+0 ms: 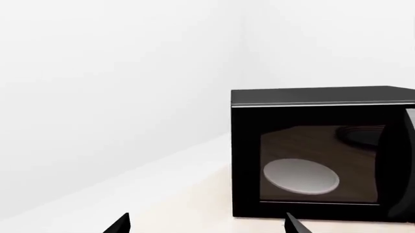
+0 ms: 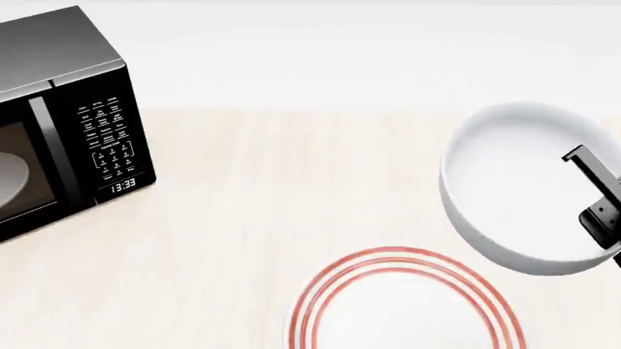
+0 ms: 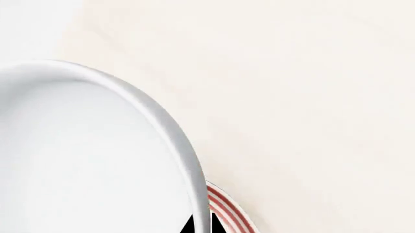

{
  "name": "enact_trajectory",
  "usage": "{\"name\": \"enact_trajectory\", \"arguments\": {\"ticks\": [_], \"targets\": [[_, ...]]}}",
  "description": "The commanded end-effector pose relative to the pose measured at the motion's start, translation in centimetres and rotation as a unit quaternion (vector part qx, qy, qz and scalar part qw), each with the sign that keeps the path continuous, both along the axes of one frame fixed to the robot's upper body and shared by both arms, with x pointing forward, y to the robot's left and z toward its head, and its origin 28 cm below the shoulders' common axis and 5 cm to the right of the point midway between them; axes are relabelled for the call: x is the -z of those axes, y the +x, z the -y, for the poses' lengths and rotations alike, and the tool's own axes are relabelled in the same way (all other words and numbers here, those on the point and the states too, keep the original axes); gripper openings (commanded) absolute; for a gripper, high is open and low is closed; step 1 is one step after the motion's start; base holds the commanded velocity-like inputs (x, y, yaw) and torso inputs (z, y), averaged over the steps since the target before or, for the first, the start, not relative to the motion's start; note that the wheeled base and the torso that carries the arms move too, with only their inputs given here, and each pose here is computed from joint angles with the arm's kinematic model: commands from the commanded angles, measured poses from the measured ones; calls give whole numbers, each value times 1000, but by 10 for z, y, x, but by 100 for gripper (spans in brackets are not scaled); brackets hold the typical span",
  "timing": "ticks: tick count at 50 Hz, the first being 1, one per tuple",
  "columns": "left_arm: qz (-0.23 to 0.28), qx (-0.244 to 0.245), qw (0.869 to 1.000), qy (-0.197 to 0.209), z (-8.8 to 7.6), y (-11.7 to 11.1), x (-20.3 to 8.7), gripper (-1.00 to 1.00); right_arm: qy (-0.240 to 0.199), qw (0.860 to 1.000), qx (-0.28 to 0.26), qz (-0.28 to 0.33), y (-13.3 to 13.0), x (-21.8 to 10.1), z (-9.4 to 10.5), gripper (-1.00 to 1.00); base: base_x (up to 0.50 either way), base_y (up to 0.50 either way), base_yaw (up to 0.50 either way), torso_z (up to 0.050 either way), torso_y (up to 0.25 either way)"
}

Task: Put the white bowl to the right of the plate.

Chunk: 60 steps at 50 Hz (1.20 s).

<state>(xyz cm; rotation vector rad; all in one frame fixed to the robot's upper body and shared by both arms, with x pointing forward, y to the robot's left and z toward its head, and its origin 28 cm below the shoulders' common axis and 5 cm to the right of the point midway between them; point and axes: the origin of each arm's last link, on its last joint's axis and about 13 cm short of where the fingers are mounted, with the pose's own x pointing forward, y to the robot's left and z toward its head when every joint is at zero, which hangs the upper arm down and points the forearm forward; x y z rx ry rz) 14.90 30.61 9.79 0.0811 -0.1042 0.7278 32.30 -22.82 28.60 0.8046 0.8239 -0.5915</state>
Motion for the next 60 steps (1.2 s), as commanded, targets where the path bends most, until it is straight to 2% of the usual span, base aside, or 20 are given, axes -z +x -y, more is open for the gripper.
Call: {"name": "enact_trajectory", "arguments": {"ticks": [1, 17, 33, 60], "targets": [[-2, 1, 1000, 2, 1, 1, 1, 100, 5, 998, 58, 6, -15, 6, 32, -100, 0, 0, 0, 0, 0], [-5, 0, 1000, 5, 2, 3, 1, 100, 26, 994, 107, 9, -41, 12, 64, -100, 0, 0, 0, 0, 1], [-8, 1, 1000, 9, 3, 3, 2, 100, 28, 990, 140, -5, -51, 30, 84, -100, 0, 0, 0, 0, 1], [-12, 1, 1000, 15, 5, 5, 4, 100, 28, 988, 149, -32, -51, 68, 96, -100, 0, 0, 0, 1, 0]]}}
